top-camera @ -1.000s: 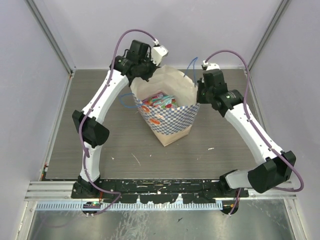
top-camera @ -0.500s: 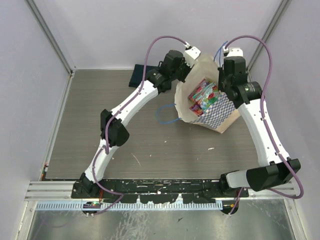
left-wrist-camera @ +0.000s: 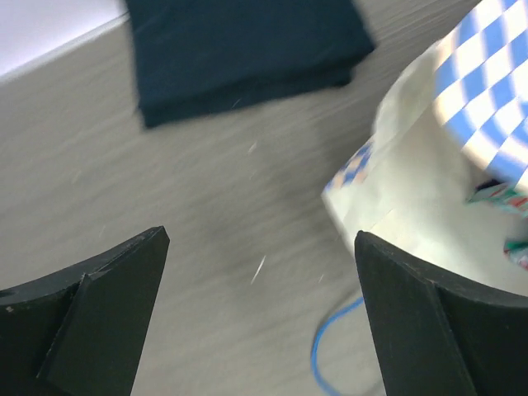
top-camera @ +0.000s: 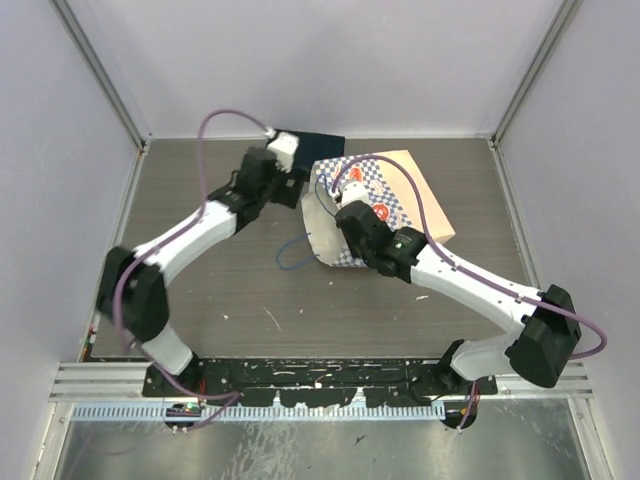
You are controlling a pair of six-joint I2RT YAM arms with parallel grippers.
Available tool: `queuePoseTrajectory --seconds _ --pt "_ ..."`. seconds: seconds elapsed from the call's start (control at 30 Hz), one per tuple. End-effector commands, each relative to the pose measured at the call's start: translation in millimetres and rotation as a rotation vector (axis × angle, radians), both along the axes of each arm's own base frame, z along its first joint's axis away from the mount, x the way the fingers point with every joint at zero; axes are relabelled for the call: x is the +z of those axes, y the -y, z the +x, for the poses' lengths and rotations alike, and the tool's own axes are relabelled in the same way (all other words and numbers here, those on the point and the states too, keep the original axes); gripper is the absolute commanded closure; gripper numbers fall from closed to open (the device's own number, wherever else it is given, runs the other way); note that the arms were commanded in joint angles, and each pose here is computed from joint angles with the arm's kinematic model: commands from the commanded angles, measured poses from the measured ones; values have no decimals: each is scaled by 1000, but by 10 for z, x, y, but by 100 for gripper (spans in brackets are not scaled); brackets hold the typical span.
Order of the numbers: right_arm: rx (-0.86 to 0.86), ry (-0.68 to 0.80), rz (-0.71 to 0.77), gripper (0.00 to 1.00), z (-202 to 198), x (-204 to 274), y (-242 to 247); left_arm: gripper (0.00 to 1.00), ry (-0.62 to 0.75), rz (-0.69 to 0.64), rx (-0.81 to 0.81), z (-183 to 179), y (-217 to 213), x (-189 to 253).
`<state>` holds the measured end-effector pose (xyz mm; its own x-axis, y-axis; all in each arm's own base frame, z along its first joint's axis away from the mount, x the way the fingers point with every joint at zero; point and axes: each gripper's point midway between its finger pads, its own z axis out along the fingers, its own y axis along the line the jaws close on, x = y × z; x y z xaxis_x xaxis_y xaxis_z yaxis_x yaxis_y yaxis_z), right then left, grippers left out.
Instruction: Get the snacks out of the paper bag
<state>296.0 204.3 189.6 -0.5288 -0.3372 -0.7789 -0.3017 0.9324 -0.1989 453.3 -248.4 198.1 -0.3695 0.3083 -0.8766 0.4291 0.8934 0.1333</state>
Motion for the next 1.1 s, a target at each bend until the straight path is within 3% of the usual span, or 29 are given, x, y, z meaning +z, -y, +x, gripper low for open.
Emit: queuePoseTrajectory --seconds 0.0,0.07,0.17,0.2,0.37,0.53,0.8,0.93,1.07 --pt "-17 109 164 99 26 332 -72 2 188 -167 217 -387 -617 765" --pt "60 125 222 81 -11 489 -204 2 170 -212 281 -590 -811 726" --pt "203 127 319 34 -125 730 -458 2 124 -303 316 -840 -903 650" --pt "227 135 348 24 -153 823 -498 2 95 -328 324 -909 -907 568" --pt "278 292 513 6 -341 1406 -394 2 -9 -447 241 -1150 -711 255" --pt "166 317 640 0 -329 1589 -145 2 -121 -482 156 -1239 -447 -59" --pt "-699 188 807 0 219 855 1498 2 -146 -534 22 -1354 -8 1" --pt "-953 106 907 0 168 534 1855 2 -153 -539 -6 -1377 115 -38" --pt "-1122 -37 854 0 115 210 1952 2 -162 -526 -5 -1363 209 -183"
